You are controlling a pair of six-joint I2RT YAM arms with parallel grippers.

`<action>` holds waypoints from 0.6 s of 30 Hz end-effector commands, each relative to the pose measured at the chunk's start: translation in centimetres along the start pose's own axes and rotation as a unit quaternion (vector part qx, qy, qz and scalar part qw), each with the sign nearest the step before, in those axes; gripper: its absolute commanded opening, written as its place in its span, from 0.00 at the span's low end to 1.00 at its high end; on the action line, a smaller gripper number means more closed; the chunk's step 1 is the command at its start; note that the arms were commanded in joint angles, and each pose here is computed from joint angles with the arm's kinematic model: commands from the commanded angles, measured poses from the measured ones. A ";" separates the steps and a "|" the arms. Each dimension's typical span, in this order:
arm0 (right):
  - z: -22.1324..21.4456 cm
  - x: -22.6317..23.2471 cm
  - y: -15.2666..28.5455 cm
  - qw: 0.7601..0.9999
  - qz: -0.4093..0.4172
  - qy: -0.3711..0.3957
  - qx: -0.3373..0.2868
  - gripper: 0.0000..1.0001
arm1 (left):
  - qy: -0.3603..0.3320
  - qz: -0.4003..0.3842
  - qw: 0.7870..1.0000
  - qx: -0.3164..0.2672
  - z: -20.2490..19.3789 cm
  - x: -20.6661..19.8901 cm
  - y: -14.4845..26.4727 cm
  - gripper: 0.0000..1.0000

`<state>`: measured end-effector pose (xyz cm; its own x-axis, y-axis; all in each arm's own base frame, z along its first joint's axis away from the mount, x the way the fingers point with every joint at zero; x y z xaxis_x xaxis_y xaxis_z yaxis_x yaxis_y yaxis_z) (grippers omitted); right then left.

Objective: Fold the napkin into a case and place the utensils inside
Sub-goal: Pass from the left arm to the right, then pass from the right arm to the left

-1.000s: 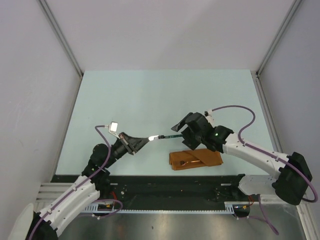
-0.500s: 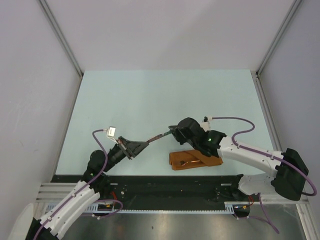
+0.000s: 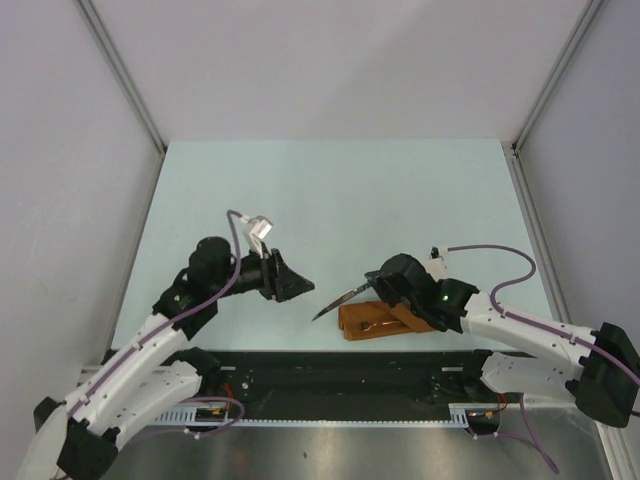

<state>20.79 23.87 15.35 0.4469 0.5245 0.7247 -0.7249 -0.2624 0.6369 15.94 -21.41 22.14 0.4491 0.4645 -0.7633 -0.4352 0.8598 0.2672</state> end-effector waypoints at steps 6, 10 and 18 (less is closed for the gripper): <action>2.5 -3.1 0.1 0.998 -0.058 0.004 0.002 0.00 | -0.317 0.065 0.942 0.085 0.0 -3.2 -3.5 0.60; 3.4 -2.0 0.7 0.998 -0.061 0.003 -0.008 0.00 | -0.388 0.076 0.916 0.068 -0.1 -4.4 -5.3 0.64; 2.9 -1.6 0.6 0.998 -0.058 -0.013 0.005 0.00 | -0.469 0.138 0.856 0.168 -4.4 -2.3 -8.9 0.60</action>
<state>20.65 19.99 13.74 0.5453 0.5654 0.6188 -0.6436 -0.1906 0.7412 13.94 -31.41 20.55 0.8808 0.4691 -0.0641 -0.3521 0.7395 0.5738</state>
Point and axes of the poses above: each gripper's point midway between its finger pads, its own y axis back along the fingers, its own x axis along the line the jaws close on, z = x × y, the point moved 2 cm from there along y, back along the fingers, and after that the axes turned 8 degrees about y, right-handed, at the moved point
